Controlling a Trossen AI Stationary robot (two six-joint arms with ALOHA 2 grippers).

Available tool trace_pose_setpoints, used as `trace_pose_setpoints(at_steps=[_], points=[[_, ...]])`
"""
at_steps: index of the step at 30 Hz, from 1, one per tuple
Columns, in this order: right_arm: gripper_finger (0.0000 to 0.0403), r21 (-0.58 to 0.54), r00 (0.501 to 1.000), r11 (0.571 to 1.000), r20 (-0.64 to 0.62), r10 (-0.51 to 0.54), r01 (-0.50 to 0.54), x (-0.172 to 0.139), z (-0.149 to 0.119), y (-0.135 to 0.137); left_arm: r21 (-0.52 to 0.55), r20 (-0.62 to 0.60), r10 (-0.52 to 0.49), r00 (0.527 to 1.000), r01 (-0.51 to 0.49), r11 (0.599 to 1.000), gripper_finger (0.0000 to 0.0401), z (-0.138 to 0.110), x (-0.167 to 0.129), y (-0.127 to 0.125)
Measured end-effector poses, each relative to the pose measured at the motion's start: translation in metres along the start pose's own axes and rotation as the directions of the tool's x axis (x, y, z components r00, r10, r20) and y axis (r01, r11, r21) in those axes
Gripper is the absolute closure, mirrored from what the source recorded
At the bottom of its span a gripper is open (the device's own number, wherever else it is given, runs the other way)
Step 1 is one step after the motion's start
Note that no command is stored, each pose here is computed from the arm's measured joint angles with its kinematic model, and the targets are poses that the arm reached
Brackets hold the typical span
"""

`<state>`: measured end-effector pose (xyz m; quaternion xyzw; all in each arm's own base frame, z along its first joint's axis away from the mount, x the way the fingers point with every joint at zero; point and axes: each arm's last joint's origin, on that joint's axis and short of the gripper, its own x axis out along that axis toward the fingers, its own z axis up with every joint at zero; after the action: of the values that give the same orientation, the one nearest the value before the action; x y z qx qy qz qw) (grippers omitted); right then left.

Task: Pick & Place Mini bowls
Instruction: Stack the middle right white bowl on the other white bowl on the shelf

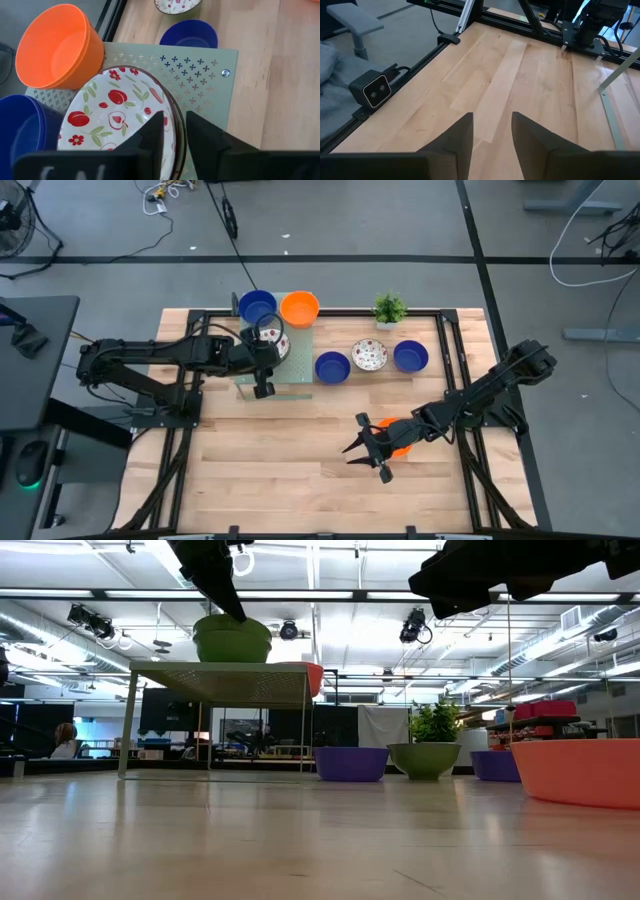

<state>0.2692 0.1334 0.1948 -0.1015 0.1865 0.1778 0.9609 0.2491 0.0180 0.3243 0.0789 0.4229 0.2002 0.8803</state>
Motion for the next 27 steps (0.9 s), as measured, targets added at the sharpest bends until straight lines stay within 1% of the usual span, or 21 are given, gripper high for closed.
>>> trace_pose_setpoints(at_steps=[6, 8, 10, 13, 18, 21, 24, 27], points=[[0.0268, 0.000, 1.000, 1.000, 0.000, 0.000, 0.000, 0.0000, 0.0001, 0.0000, -0.001, -0.001, -0.002, 1.000, 0.002, 1.000, 0.0260, -0.0001, 0.0000, -0.0001], [0.0268, 0.000, 1.000, 1.000, 0.000, 0.000, 0.000, 0.0000, 0.0001, 0.0000, -0.003, -0.001, -0.003, 1.000, 0.003, 1.000, 0.0253, -0.0001, 0.0000, -0.0001], [0.0268, 0.000, 1.000, 1.000, 0.000, 0.000, 0.000, 0.0000, 0.0001, 0.0001, -0.002, -0.003, -0.003, 1.000, 0.003, 1.000, 0.0254, -0.0003, 0.0000, -0.0001], [0.0268, 0.000, 1.000, 1.000, 0.000, 0.000, 0.000, 0.0000, 0.0001, 0.0000, 0.000, -0.005, -0.005, 1.000, 0.005, 1.000, 0.0278, -0.0005, 0.0000, -0.0001], [0.0268, 0.000, 1.000, 1.000, 0.000, 0.000, 0.000, 0.0000, 0.0001, 0.0001, 0.023, -0.007, -0.039, 0.999, 0.039, 0.999, 0.0346, -0.0007, 0.0000, -0.0011], [0.0268, 0.000, 1.000, 1.000, 0.000, 0.000, 0.000, 0.0000, 0.0001, 0.0000, 0.027, -0.007, -0.042, 0.999, 0.042, 0.999, 0.0380, -0.0007, 0.0000, -0.0012], [0.0268, 0.000, 1.000, 1.000, 0.000, 0.000, 0.000, 0.0000, 0.0001, 0.0001, 0.044, -0.004, -0.039, 0.999, 0.039, 0.998, 0.0392, -0.0004, 0.0000, -0.0011], [0.0268, 0.000, 1.000, 1.000, 0.000, 0.000, 0.000, 0.0000, 0.0001, 0.0001, 0.045, -0.004, -0.041, 0.999, 0.041, 0.998, 0.0381, -0.0004, 0.0000, -0.0012]])
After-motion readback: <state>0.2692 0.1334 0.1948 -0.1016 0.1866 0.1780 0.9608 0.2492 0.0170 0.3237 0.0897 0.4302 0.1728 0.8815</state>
